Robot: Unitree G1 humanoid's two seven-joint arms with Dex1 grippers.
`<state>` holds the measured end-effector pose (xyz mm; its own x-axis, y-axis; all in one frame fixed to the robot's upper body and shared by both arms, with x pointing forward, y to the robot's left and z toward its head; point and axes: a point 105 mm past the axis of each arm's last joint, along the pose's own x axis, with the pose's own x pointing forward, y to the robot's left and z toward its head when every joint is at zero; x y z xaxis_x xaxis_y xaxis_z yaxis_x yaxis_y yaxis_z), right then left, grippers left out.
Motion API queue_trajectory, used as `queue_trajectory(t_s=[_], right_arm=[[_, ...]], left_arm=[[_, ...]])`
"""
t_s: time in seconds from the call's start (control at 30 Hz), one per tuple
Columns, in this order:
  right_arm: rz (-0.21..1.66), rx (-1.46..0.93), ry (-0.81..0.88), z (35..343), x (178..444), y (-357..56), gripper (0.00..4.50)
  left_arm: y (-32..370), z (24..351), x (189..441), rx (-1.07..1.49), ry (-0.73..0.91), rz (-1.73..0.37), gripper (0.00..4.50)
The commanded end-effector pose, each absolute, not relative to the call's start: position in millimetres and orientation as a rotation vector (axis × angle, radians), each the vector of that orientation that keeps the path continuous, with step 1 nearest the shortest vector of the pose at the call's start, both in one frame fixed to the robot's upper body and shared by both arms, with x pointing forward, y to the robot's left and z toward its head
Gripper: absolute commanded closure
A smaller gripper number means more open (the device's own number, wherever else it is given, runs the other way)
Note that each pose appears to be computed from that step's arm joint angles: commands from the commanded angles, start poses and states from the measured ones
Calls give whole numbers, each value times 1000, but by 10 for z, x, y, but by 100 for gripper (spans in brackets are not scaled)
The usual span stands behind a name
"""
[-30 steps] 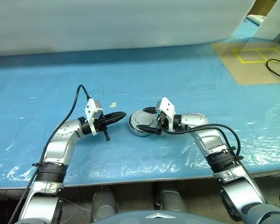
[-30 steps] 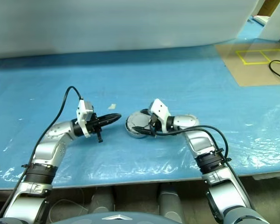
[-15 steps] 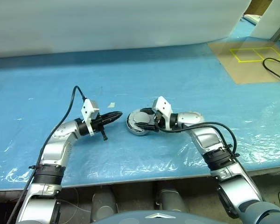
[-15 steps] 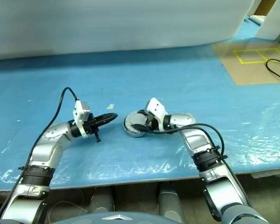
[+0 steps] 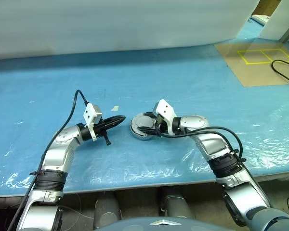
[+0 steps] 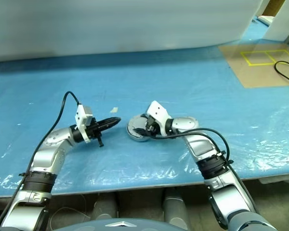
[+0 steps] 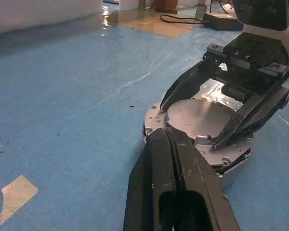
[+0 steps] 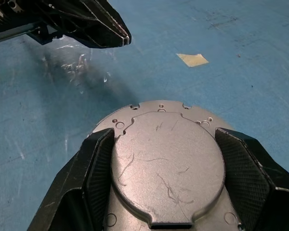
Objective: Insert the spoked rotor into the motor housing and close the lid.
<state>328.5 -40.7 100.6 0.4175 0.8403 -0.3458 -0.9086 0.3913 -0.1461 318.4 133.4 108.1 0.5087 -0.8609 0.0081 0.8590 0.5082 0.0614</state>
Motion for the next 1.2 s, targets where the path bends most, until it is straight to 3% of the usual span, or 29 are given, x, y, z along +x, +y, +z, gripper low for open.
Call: queue_trajectory(t_s=[0.03, 0.7, 0.9, 1.2], right_arm=[[1122, -320, 243, 991, 3245, -336, 153], [1006, -334, 322, 679, 3262, -372, 153], [979, -444, 362, 467, 3278, -488, 153], [988, -431, 362, 477, 3253, -489, 153]], left_arm=[[1342, 1100, 3183, 55, -58, -1031, 450], [1323, 1107, 3180, 45, -73, -1020, 450], [1270, 1113, 3155, 37, -72, -1046, 450], [1113, 1027, 3285, 60, 11, -1083, 450]])
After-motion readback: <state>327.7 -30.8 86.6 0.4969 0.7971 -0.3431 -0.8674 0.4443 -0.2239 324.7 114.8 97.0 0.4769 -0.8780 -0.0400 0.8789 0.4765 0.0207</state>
